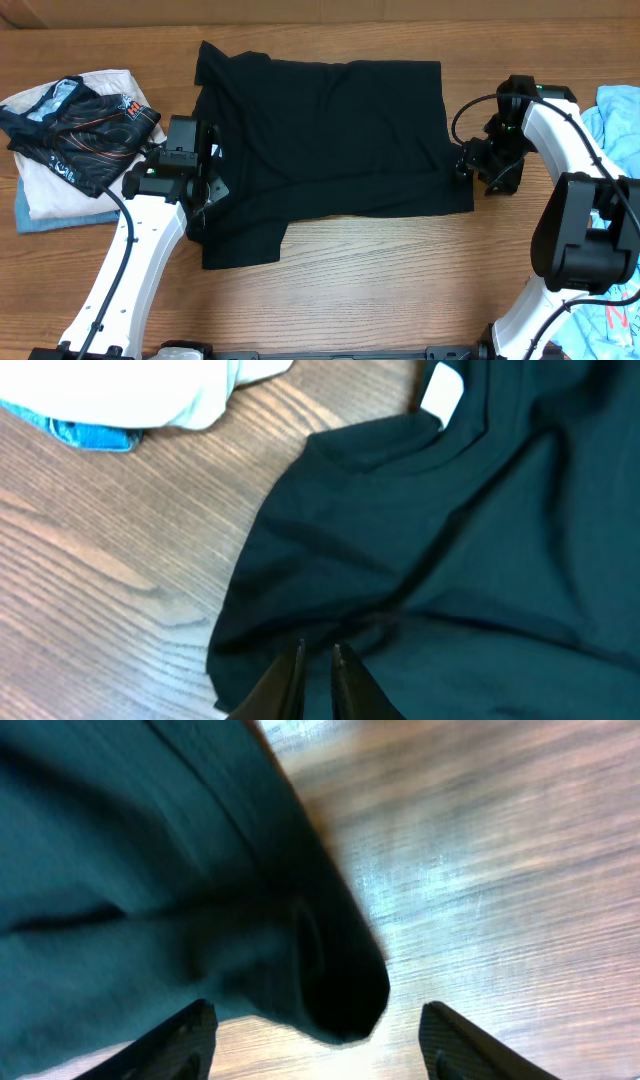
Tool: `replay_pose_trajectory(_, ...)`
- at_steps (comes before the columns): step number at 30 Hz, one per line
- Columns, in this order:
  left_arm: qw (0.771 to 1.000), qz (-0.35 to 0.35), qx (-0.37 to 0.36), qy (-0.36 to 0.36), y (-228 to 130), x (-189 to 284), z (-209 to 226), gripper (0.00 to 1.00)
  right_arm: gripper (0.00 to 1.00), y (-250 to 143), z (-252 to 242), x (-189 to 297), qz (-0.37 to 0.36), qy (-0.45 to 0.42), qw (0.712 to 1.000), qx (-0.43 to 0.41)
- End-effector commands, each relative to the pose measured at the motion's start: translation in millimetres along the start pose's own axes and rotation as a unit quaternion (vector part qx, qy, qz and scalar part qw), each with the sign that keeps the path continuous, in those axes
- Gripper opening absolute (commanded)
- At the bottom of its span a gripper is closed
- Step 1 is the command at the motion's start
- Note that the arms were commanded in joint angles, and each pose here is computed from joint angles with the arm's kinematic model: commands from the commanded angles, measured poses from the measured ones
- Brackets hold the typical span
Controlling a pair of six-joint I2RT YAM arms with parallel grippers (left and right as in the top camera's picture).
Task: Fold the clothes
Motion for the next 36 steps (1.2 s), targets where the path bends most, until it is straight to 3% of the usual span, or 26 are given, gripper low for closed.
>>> replay_pose_trajectory(1,1.000,-0.001,-0.004,0.002,0,0,2,0.14,0.66,-6,0,-3,0.019,0.005,0.999,0.026)
replay_pose_trajectory(6,1.000,-0.006,-0.002,0.000,1,0,1,0.15,0.54,-9,-3,-12,0.028,0.002,0.999,0.036)
replay_pose_trajectory(12,1.000,-0.005,-0.002,0.000,1,0,1,0.15,0.53,-8,-5,-29,0.019,0.007,0.999,0.047)
replay_pose_trajectory(20,1.000,-0.006,-0.002,-0.001,1,0,1,0.15,0.44,-3,-3,-31,0.004,0.014,0.999,0.047)
replay_pose_trajectory(27,1.000,-0.008,-0.002,-0.002,2,0,1,0.16,0.23,-6,-3,-22,0.007,0.012,0.999,0.037)
replay_pose_trajectory(36,1.000,-0.008,-0.001,-0.002,2,0,1,0.16,0.15,-10,-4,-14,0.011,0.010,0.999,0.036)
Point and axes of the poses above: each gripper's point midway between its finger pads, its own x axis back along the fingers, its own z axis along the line the jaws close on, y = z × x, the point moved 9 cm from there along x, back along the fingers, and after that the axes turned 11 degrees about -x, right-handed, at the moved point
